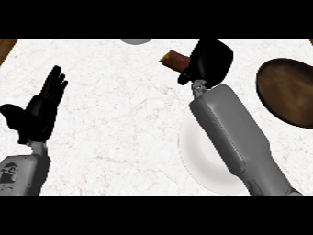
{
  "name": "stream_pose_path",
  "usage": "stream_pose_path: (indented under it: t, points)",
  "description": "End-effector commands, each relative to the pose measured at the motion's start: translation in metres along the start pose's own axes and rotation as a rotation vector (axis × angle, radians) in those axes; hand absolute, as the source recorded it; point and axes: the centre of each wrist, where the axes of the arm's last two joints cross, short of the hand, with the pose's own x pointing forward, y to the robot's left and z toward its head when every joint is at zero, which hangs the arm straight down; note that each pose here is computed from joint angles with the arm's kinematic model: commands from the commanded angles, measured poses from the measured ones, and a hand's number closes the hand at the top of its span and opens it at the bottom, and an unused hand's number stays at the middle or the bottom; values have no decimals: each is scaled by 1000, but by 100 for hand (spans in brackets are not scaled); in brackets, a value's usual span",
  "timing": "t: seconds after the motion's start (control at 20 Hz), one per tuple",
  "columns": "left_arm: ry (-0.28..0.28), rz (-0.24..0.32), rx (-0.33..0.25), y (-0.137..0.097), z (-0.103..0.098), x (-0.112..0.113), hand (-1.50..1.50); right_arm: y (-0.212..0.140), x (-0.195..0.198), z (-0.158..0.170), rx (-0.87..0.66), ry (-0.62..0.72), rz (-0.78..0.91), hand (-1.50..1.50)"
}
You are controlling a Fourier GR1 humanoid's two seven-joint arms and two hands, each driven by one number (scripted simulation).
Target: Pick the sweet potato from the plate and place it in the pan
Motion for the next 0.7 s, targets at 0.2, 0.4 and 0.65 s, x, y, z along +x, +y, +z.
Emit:
stream_pose_path:
  t: [0.2, 0.4, 0.65]
  points:
    - [9, -4, 15, 14, 4, -5, 0, -23, -26, -34, -205, 145, -221, 150]
    - [-18, 2, 39, -7, 0, 9, 0, -35, -70, -60, -249, 199, -357, 150]
    - [5, 6, 24, 20, 15, -1, 0, -49, -147, -104, -272, 255, -237, 150]
